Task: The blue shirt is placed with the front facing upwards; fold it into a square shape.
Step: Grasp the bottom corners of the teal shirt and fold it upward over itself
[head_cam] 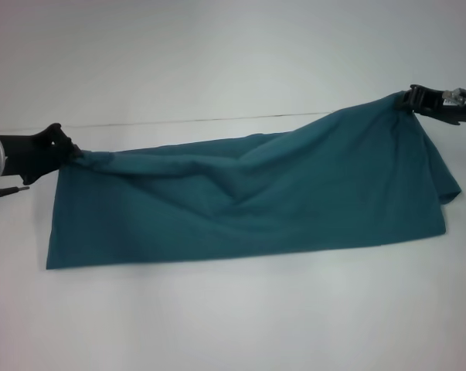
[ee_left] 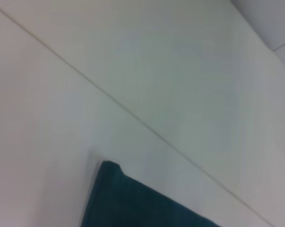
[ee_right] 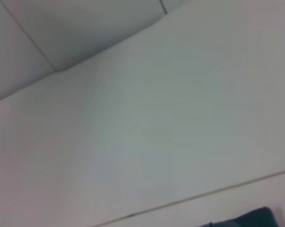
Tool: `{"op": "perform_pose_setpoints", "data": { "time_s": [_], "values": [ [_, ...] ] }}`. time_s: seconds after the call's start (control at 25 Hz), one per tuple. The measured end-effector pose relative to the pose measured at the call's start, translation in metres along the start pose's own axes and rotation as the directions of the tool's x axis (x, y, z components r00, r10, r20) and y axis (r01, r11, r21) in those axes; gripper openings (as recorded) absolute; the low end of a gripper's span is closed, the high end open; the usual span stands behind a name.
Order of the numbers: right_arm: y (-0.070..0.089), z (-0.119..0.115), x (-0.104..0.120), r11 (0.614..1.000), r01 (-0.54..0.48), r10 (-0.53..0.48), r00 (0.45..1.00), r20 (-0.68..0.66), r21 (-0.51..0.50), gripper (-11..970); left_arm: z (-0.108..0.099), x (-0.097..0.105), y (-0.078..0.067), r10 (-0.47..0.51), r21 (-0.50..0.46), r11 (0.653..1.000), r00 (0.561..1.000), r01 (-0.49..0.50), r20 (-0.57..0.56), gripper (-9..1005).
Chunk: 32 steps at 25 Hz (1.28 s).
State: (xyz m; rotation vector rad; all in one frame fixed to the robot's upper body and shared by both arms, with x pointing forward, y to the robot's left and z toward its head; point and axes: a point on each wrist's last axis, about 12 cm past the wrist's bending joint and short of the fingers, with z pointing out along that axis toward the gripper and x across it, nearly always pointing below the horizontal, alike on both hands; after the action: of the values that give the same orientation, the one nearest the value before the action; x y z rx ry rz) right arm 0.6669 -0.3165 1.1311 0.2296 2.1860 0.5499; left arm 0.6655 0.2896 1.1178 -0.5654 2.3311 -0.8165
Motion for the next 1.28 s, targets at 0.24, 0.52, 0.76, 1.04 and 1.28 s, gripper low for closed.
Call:
{"op": "perform_pose_setpoints", "data": {
  "time_s": [0.24,0.52,0.76,1.04,1.28],
  "values": [
    [0.002,0.007,-0.003,1.0,-0.001,0.001,1.0,0.022,0.026,76,0.0,-0.003,0.002,-0.022,0.004,1.0,0.999,0.022,0.034,65],
    [0.011,0.018,-0.003,0.999,0.017,-0.019,0.999,0.029,0.045,76,0.003,-0.003,0.001,-0.024,-0.004,1.0,0.998,0.025,0.049,82],
    [0.015,0.024,-0.002,0.998,-0.014,0.011,0.999,0.044,0.063,76,0.004,-0.002,0.001,-0.037,-0.008,0.999,0.997,0.038,0.06,96],
    [0.013,0.025,-0.002,0.997,-0.036,0.033,0.998,0.046,0.073,77,0.005,0.0,0.002,-0.043,-0.01,0.999,0.997,0.044,0.065,112],
    [0.008,0.024,0.0,0.995,-0.05,0.046,0.998,0.053,0.083,77,0.006,-0.001,0.002,-0.057,-0.005,0.998,0.994,0.057,0.09,127]
  ]
}}
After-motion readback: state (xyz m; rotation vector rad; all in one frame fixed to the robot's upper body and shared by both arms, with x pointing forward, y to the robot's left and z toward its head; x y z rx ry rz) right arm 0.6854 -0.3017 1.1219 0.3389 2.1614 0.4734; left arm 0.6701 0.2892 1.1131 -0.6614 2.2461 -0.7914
